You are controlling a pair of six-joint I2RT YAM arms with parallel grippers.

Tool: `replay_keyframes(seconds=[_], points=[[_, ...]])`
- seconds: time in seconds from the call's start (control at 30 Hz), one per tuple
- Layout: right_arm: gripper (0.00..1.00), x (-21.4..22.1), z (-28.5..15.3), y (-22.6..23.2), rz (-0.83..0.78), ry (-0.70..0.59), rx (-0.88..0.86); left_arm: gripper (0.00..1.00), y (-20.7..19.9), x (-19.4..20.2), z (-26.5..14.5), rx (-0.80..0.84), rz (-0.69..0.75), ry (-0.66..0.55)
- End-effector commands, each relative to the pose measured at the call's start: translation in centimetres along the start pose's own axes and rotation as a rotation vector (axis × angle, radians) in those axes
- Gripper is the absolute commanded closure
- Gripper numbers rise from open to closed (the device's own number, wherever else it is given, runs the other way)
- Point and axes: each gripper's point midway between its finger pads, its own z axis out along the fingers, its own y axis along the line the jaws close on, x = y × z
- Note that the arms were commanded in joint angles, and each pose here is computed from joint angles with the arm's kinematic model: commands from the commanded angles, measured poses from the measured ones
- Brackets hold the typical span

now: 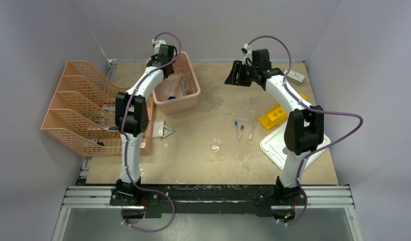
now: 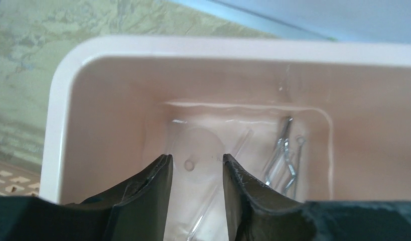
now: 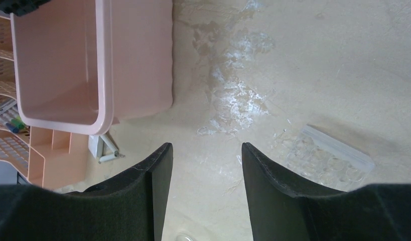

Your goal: Organize the chemistry lab equipment

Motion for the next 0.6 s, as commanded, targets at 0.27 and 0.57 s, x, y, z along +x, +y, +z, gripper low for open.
replay_keyframes(seconds=[0.27, 0.57], points=[[0.45, -3.9, -2.2, 1.6, -0.079, -0.117, -0.005, 0.56, -2.6, -9.8, -7.6, 0.245, -0.043, -0.126], [0.45, -3.7, -2.9, 1.9, -0.068, -0.148, -0.007, 0.49, -1.9, -6.7, -16.1, 0.417, 0.003, -0.027]])
